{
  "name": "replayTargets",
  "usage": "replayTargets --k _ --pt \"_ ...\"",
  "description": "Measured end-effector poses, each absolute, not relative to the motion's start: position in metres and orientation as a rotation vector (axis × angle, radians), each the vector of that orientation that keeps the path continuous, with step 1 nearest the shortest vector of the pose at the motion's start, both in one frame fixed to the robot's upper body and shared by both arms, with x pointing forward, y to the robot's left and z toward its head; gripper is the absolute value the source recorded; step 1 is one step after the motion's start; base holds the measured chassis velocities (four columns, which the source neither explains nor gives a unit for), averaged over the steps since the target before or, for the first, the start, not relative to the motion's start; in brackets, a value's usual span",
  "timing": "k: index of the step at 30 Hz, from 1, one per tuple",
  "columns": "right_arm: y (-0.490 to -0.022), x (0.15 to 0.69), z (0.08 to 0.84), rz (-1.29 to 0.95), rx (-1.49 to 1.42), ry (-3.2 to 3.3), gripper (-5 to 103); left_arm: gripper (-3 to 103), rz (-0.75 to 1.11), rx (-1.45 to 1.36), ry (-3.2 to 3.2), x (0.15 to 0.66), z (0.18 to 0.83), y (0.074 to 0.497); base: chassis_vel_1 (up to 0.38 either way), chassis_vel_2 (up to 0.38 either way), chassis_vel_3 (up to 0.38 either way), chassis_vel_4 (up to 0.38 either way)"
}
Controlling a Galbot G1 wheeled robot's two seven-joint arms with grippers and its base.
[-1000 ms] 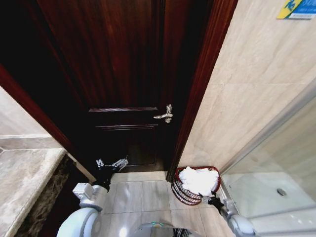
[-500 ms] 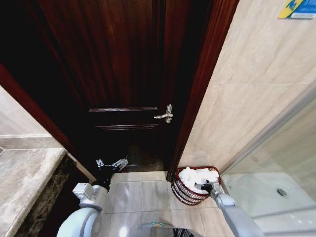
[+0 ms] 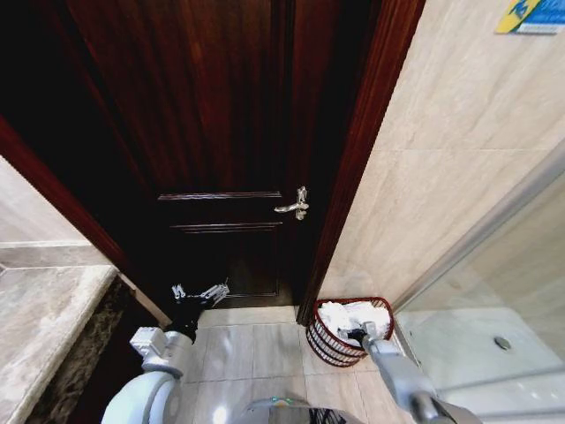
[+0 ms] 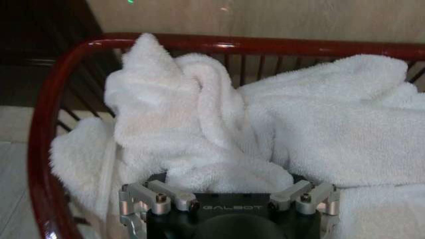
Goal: Discard the used towel into the hamper.
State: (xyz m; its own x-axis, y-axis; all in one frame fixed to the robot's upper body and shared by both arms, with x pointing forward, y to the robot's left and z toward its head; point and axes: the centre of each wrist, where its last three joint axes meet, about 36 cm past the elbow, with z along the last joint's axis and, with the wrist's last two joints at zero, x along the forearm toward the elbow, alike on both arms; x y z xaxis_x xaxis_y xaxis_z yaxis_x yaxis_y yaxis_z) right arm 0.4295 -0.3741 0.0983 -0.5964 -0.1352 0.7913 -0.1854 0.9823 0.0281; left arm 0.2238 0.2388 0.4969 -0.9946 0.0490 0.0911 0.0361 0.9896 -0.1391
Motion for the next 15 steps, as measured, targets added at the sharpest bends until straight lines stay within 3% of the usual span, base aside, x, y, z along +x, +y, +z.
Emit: replayTargets --k 8,15 --pt "-0.377 0.428 0.098 0.053 0.201 -2.204 100 100 0.210 -0.065 -3.039 0.224 0.497 0.239 0.000 0.000 0.000 0.000" --pt "-0.391 0.392 0.117 0.043 0.284 -2.343 100 100 0.210 -0.065 -3.039 0.224 0.497 0.239 0.000 0.000 0.000 0.000"
